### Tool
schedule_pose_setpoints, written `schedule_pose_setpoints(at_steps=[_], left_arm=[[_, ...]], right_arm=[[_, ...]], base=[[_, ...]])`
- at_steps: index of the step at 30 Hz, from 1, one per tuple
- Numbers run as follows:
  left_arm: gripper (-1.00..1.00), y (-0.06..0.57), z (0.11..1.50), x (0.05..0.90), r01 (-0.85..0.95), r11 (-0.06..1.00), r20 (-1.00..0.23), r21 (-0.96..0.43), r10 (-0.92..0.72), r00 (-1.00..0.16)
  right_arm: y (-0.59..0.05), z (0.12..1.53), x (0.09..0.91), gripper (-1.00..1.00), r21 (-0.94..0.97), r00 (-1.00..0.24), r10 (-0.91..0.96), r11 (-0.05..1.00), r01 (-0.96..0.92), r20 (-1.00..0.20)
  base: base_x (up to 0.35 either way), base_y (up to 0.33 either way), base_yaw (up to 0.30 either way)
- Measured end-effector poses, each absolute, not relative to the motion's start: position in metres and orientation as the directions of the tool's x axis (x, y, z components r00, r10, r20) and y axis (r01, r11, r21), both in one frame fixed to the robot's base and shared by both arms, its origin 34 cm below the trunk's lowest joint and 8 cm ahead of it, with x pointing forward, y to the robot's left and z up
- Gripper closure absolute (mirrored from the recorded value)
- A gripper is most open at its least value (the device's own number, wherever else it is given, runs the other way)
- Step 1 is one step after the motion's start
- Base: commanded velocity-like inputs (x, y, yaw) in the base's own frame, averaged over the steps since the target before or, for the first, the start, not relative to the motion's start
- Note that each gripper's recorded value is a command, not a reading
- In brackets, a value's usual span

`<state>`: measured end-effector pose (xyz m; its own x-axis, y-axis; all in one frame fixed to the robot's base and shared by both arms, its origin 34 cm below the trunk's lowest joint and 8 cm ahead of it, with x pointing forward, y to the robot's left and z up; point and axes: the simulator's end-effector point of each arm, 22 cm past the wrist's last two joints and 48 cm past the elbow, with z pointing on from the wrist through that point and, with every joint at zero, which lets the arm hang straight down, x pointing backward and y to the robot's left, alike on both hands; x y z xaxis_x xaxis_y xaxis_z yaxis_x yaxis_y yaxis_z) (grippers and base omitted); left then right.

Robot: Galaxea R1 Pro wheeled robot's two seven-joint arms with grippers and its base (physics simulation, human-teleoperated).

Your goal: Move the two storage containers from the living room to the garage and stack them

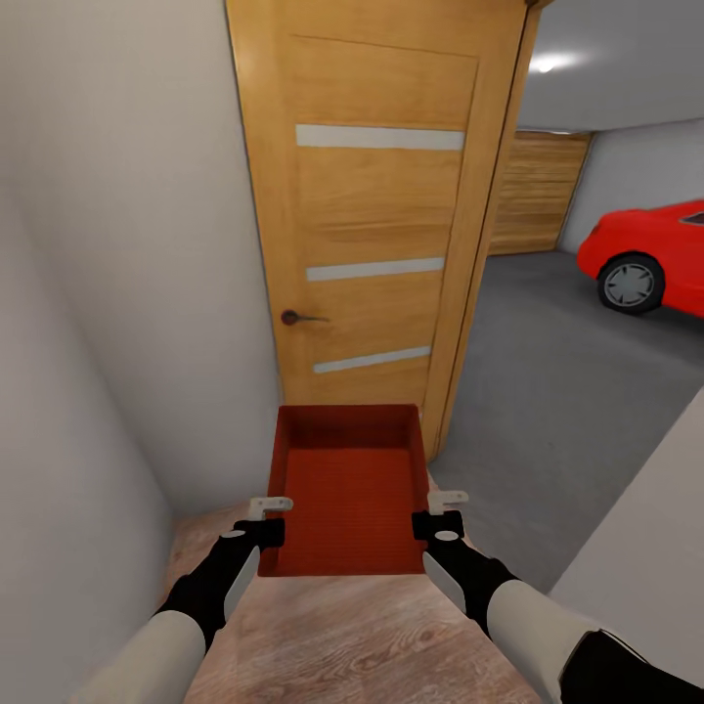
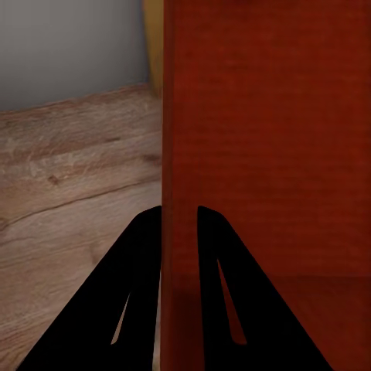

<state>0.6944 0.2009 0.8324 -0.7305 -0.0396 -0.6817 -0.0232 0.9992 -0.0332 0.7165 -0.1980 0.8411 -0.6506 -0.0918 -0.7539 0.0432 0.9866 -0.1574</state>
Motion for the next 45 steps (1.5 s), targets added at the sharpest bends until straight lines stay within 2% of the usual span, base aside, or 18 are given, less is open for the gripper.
schedule_pose_setpoints(at_steps=[45], left_arm=[[1.0,0.2015,0.8299,0.6918,-0.026,0.999,-0.671,-0.035,-0.043,-0.74]], right_arm=[[-0.1973,0.8395,0.7149,1.0,-0.159,-0.66,-0.094,0.986,0.039,-0.745]], base=[[0.128,0.104,-0.196]])
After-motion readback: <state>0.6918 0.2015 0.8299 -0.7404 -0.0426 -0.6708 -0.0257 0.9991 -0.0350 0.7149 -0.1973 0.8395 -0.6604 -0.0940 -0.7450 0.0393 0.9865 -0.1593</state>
